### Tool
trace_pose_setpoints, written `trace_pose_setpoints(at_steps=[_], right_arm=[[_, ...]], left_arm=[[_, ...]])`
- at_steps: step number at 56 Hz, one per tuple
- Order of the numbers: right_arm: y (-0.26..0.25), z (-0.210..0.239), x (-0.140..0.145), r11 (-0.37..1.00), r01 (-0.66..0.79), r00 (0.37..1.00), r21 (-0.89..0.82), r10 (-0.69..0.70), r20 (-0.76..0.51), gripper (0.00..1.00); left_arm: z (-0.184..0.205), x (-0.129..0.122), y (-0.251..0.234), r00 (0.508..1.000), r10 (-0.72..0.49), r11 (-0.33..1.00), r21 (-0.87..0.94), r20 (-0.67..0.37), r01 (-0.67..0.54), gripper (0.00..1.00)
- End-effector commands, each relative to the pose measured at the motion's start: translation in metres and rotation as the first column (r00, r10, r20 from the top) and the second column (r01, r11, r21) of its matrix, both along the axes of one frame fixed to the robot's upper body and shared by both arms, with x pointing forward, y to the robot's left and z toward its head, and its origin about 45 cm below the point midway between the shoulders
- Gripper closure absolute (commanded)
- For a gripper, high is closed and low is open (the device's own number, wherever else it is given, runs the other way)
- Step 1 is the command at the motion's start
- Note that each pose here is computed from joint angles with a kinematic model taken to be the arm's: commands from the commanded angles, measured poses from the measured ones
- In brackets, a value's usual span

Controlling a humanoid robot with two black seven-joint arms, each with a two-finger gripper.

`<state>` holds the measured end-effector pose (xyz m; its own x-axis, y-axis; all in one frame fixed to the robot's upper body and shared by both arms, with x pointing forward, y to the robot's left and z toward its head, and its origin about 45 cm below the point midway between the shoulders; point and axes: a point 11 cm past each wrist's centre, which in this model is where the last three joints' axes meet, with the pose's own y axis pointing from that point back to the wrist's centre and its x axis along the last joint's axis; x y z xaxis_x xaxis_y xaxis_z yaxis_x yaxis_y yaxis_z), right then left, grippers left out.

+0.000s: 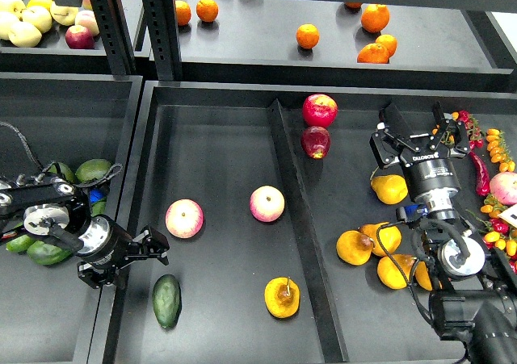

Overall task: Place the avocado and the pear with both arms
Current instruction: 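Move the left gripper toward the dark green avocado in the middle bin, then lower the left gripper onto the avocado and close it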

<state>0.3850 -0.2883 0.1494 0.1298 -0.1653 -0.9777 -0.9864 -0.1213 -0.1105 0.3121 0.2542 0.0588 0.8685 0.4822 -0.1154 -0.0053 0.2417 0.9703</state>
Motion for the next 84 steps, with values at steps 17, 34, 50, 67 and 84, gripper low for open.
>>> trace_pose_setpoints(at_steps=[17, 34, 50, 67, 84], right_arm=[[-0.001, -0.001, -0.002, 1.000, 0.001, 1.000, 0.002, -0.001, 0.002, 0.00], [0.000, 0.000, -0.001, 1.000, 0.001, 1.000, 0.002, -0.001, 0.005, 0.00], [0.000, 0.000, -0.001, 1.000, -0.001, 1.000, 0.001, 0.001, 0.006, 0.00], [0.000, -0.003, -0.003, 1.000, -0.002, 1.000, 0.002, 0.002, -0.002, 0.00], [-0.001, -0.004, -0.004, 1.000, 0.001, 1.000, 0.004, -0.001, -0.005, 0.00]], left_arm=[[-0.026, -0.005, -0.002, 1.000, -0.019, 0.998, 0.067, -0.004, 0.019, 0.00], [-0.032, -0.005, -0.017, 1.000, -0.025, 0.998, 0.058, -0.007, 0.025, 0.00], [-0.013, 0.013, -0.026, 0.998, -0.047, 0.998, 0.041, 0.035, 0.046, 0.00], [0.004, 0.025, -0.035, 0.996, -0.061, 0.998, 0.019, 0.058, 0.059, 0.00], [0.002, 0.018, -0.047, 0.998, -0.059, 0.998, -0.017, 0.037, 0.060, 0.00]])
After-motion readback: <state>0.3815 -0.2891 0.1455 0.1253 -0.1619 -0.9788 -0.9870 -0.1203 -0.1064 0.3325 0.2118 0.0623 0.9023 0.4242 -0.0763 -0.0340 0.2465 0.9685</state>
